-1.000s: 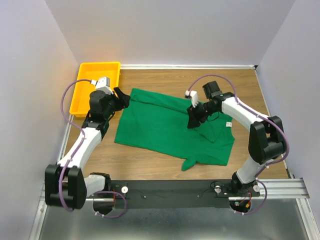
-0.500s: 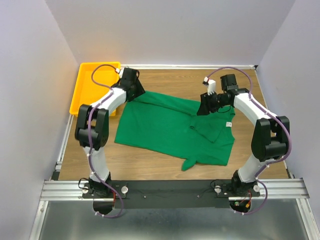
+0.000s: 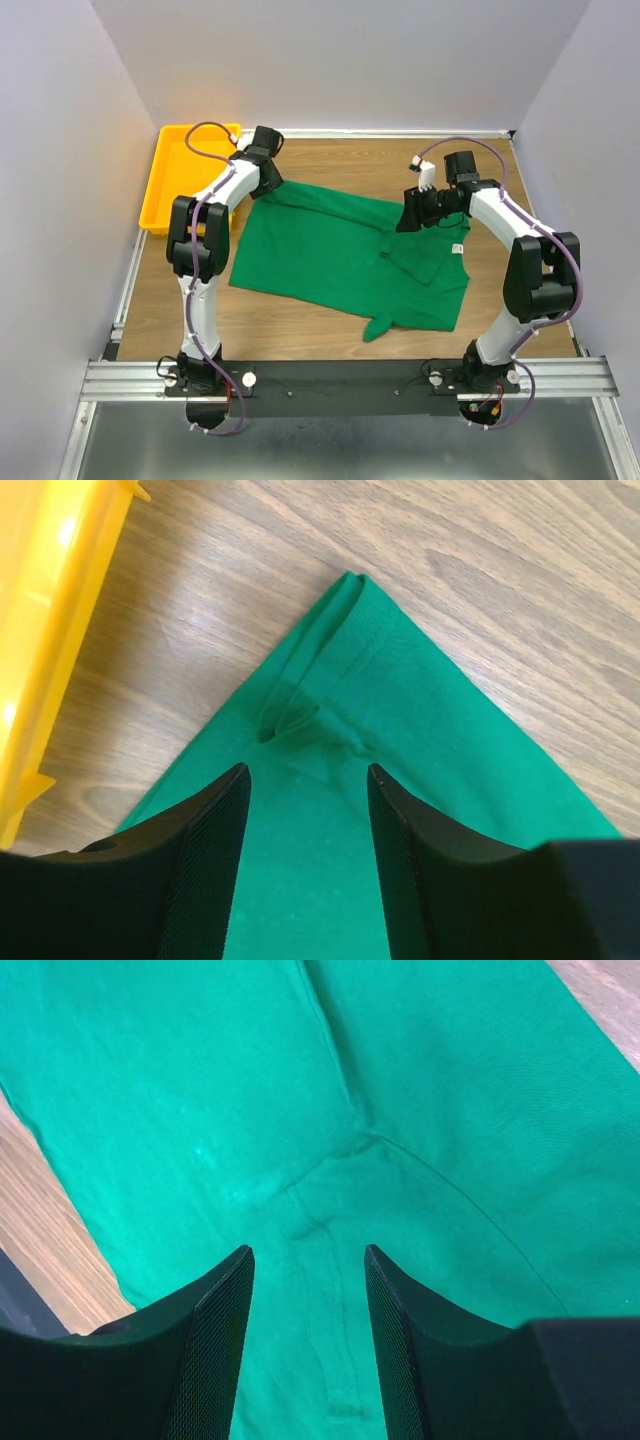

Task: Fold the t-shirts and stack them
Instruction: Fold the tshirt

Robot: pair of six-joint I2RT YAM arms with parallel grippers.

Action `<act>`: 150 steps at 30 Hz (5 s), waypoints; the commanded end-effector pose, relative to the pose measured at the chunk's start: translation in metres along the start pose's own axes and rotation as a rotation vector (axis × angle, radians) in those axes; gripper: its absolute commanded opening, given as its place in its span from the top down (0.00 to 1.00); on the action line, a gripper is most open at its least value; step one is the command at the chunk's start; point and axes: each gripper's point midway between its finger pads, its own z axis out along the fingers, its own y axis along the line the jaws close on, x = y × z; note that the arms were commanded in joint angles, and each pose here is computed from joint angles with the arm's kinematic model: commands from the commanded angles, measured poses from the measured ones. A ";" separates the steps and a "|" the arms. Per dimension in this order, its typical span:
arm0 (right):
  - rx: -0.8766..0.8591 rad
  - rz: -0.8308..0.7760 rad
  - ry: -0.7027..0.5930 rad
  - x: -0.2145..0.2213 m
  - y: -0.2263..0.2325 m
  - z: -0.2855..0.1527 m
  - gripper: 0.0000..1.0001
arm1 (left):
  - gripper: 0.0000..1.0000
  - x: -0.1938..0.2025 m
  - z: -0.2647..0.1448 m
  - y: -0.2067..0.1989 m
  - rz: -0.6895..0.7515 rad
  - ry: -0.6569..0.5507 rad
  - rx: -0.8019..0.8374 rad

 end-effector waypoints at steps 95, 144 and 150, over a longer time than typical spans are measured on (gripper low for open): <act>-0.144 -0.305 0.013 -0.131 0.073 0.130 0.34 | 0.26 -0.096 -0.177 0.039 0.222 -0.528 0.363; -0.139 -0.458 0.115 -0.072 0.116 0.192 0.35 | 0.29 -0.017 -0.160 0.047 0.199 -0.274 0.593; -0.161 -0.473 0.104 -0.073 0.123 0.184 0.34 | 0.32 -0.002 -0.128 0.030 0.240 -0.152 0.614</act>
